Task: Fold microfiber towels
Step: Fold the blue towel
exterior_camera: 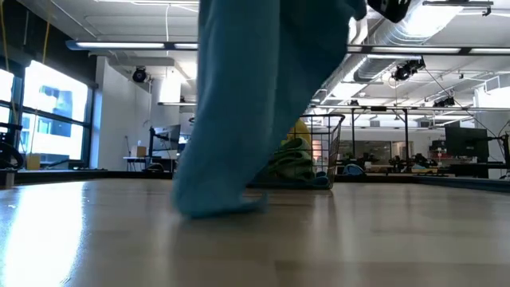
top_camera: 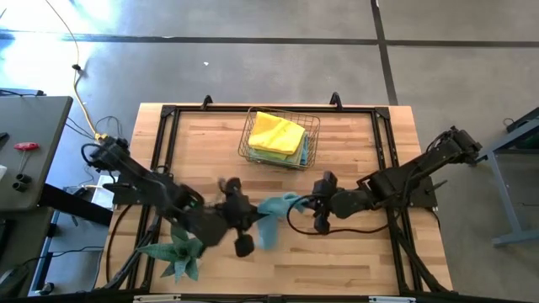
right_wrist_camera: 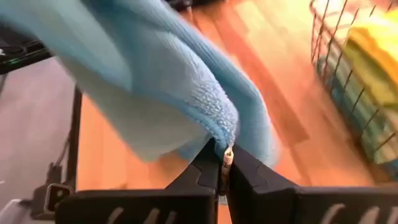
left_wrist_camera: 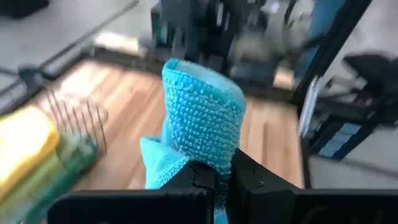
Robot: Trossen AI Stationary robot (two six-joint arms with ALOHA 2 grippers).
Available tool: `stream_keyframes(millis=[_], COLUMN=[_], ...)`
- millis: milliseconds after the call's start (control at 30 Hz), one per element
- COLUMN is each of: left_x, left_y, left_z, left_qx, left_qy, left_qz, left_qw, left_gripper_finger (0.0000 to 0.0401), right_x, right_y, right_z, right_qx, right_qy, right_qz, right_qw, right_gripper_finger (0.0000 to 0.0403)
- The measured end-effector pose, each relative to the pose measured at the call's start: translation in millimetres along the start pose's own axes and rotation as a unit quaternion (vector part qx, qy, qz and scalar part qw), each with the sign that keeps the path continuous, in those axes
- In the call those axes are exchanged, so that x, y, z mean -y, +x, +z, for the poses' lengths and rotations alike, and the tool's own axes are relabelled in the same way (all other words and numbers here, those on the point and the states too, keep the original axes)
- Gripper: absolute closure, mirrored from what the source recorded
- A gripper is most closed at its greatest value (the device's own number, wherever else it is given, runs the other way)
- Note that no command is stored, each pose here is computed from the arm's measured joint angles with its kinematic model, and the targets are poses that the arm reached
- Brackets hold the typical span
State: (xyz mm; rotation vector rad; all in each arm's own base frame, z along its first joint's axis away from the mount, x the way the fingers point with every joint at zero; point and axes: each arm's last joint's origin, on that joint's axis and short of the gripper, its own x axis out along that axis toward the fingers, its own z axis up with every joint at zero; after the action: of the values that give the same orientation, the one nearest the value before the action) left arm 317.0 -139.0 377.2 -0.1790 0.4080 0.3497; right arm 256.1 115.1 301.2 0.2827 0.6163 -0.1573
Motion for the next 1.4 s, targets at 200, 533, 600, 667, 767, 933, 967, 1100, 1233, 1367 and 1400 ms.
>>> stream_keyframes(millis=[200, 533, 600, 667, 767, 933, 967, 1100, 1233, 1367, 1400], left_x=[2.2, 5.1, 6.0, 7.3, 7.7, 5.0, 4.1, -1.1, -10.6, -14.1, -13.2], left_y=[41.7, 91.2, 96.5, 99.3, 100.4, 102.7, 103.5, 105.6, 103.4, 100.8, 101.3], left_z=[-45.5, -84.1, -89.8, -94.1, -95.7, -94.9, -94.5, -94.5, -101.2, -104.8, -104.2], left_qx=[-0.063, -0.144, -0.164, -0.181, -0.190, -0.193, -0.194, -0.207, -0.262, -0.284, -0.282], left_qy=[-0.006, -0.006, -0.003, -0.002, 0.012, 0.016, 0.014, 0.021, 0.066, 0.099, 0.104], left_qz=[0.037, 0.043, 0.033, 0.022, 0.011, 0.012, 0.012, 0.015, 0.026, 0.032, 0.024], left_qw=[0.997, 0.989, 0.986, 0.983, 0.982, 0.981, 0.981, 0.978, 0.963, 0.953, 0.953], left_gripper_finger=[0.0400, 0.0384, 0.0367, 0.0344, 0.0309, 0.0263, 0.0257, 0.0244, 0.0244, 0.0244, 0.0244], right_x=[-0.3, 7.9, 8.8, 10.6, 12.0, 10.8, 10.2, 7.4, 4.7, 4.8, 5.0], right_y=[0.1, -0.4, -1.4, -3.4, -7.1, -12.1, -12.9, -15.6, -17.5, -17.7, -17.5], right_z=[-2.2, -20.7, -25.6, -31.7, -38.5, -45.8, -46.9, -50.2, -52.4, -52.7, -52.5], right_qx=[-0.026, -0.125, -0.157, -0.197, -0.237, -0.282, -0.289, -0.310, -0.329, -0.332, -0.331], right_qy=[0.029, 0.095, 0.101, 0.106, 0.116, 0.133, 0.135, 0.141, 0.141, 0.140, 0.141], right_qz=[0.021, -0.022, -0.023, -0.029, -0.040, -0.042, -0.041, -0.031, -0.016, -0.016, -0.016], right_qw=[0.999, 0.987, 0.982, 0.974, 0.964, 0.949, 0.947, 0.939, 0.934, 0.933, 0.933], right_gripper_finger=[0.0402, 0.0403, 0.0403, 0.0403, 0.0403, 0.0403, 0.0403, 0.0403, 0.0403, 0.0403, 0.0403])
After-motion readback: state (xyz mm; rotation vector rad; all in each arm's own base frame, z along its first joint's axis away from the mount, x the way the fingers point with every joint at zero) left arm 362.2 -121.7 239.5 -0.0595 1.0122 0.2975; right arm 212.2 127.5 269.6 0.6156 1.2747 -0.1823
